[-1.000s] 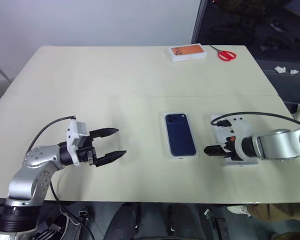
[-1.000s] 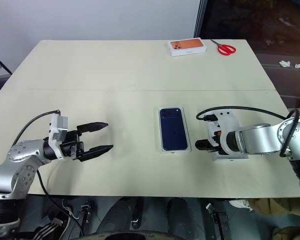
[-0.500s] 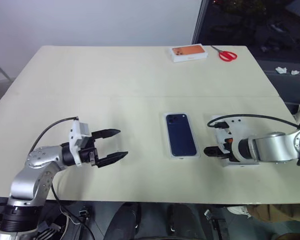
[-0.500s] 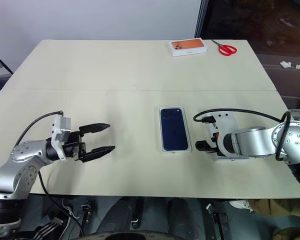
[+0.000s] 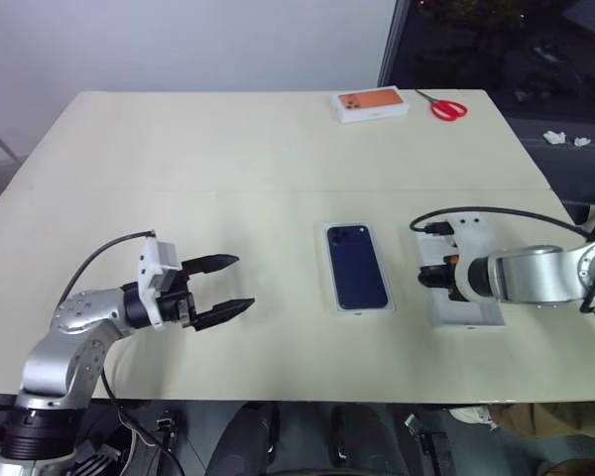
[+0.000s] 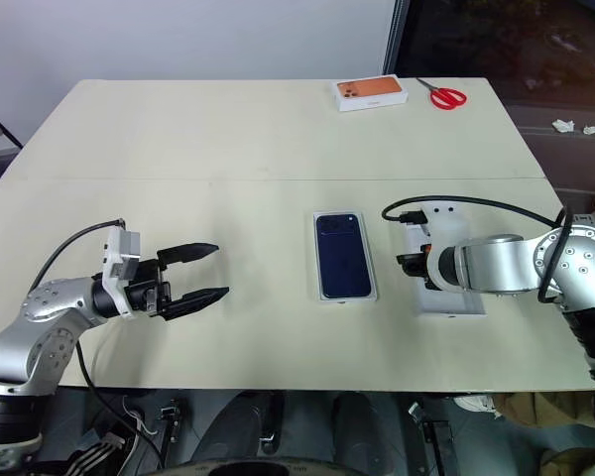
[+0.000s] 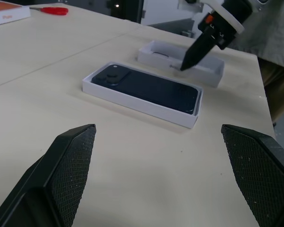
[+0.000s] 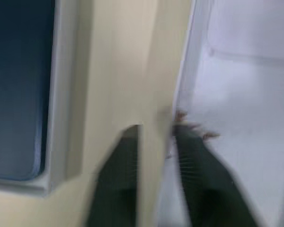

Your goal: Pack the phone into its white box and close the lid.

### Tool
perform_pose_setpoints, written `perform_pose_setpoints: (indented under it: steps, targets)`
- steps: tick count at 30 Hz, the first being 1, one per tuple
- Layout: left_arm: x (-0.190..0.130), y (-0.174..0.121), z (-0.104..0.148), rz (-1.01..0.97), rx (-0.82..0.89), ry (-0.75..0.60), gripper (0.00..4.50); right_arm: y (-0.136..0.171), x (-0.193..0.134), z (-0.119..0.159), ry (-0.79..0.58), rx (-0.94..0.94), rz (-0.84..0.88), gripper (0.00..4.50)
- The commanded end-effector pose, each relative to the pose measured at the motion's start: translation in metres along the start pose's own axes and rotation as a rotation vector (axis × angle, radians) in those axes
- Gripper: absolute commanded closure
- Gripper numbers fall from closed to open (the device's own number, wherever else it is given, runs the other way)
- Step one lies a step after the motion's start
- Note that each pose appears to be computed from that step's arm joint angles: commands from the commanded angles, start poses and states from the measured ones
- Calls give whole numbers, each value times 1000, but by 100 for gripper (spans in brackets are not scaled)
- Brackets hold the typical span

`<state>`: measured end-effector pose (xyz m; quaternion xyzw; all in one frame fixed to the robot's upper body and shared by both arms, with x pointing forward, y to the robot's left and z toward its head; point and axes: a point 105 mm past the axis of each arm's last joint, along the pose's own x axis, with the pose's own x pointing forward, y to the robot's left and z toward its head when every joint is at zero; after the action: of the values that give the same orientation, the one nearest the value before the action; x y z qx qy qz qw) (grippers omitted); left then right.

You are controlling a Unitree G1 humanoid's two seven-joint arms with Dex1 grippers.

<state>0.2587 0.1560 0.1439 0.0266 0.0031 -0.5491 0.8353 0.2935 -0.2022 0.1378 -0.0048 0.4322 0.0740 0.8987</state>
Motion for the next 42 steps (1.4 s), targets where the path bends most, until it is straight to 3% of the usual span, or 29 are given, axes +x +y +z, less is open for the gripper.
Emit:
perform_pose_setpoints:
  steps: [1, 11, 14, 21, 32, 35, 41, 42]
  targets:
    - [3, -5, 10, -19, 32, -26, 0, 3, -1, 5, -28, -20, 6, 445]
    - [2, -5, 9, -9, 22, -24, 0, 1, 1, 0, -18, -68, 2, 445]
    - [2, -5, 9, -11, 13, -25, 0, 0, -2, 1, -12, -77, 5, 359]
    - [5, -7, 10, -20, 6, -30, 0, 1, -4, 3, -3, -103, -17, 6]
    - [6, -10, 10, -16, 1, -32, 0, 7, 6, -22, 71, -144, -16, 6]
    - [6, -10, 10, -13, -1, -33, 0, 7, 8, -24, 75, -167, -24, 137]
    - [6, -10, 11, -6, -3, -35, 0, 5, 8, -25, 79, -202, -56, 445]
    - [6, -10, 11, -5, -4, -35, 0, 4, 8, -25, 79, -204, -59, 445]
